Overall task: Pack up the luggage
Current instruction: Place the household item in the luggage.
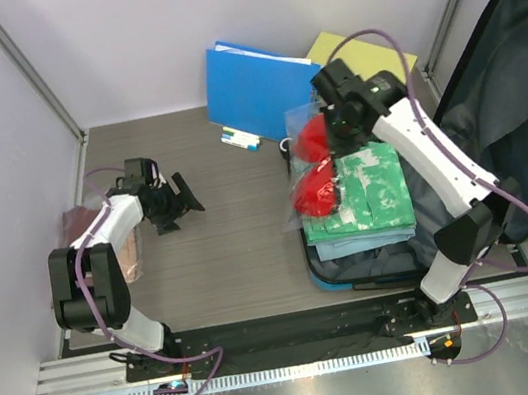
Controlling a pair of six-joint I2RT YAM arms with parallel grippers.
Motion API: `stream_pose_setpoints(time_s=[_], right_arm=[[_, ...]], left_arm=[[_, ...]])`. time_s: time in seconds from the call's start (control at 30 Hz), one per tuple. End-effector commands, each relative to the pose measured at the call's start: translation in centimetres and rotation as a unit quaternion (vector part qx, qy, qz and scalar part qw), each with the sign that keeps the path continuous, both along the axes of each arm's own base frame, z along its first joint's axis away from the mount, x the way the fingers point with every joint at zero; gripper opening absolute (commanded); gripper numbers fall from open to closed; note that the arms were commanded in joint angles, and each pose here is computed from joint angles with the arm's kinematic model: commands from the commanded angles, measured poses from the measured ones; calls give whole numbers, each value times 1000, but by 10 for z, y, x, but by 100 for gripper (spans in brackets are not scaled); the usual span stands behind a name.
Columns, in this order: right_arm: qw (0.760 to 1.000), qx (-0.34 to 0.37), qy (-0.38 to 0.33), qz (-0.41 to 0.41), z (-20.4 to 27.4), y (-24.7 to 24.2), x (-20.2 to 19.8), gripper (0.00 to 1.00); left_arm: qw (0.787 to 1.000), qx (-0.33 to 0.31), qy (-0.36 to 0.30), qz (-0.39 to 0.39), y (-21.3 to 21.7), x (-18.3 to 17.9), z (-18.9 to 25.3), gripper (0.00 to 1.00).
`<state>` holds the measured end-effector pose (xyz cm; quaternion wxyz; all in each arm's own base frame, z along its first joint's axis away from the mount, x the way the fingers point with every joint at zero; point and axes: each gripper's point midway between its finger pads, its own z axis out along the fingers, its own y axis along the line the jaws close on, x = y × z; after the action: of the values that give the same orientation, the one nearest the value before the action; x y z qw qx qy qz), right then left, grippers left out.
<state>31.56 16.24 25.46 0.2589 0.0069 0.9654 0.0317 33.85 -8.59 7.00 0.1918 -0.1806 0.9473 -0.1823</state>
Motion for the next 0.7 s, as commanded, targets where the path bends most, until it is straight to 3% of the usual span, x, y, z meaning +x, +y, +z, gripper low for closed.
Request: stream_pose_setpoints(time_s=[0.0,0.1,0.3,0.5,0.67], right_arm=[[994,-77,70,-40,-6,-77,-36,1],[983,-144,93,-69,-20,-123,-33,1],[981,-147,100,-76,-29,-153,-17,1],[963,-230,125,-63,-46,-196,-13,1],[919,-339,192,-56,-65,-239,-27,1]], left_arm=[[1000,-17,-17,-4,-6,6,6,88],[1000,-18,-16,-7,-7,5,6,88],[1000,-13,-17,-15,-6,1,8,88],[1000,-17,-15,-19,-7,-3,7,88],[1000,-18,-15,-21,-8,-3,7,88]])
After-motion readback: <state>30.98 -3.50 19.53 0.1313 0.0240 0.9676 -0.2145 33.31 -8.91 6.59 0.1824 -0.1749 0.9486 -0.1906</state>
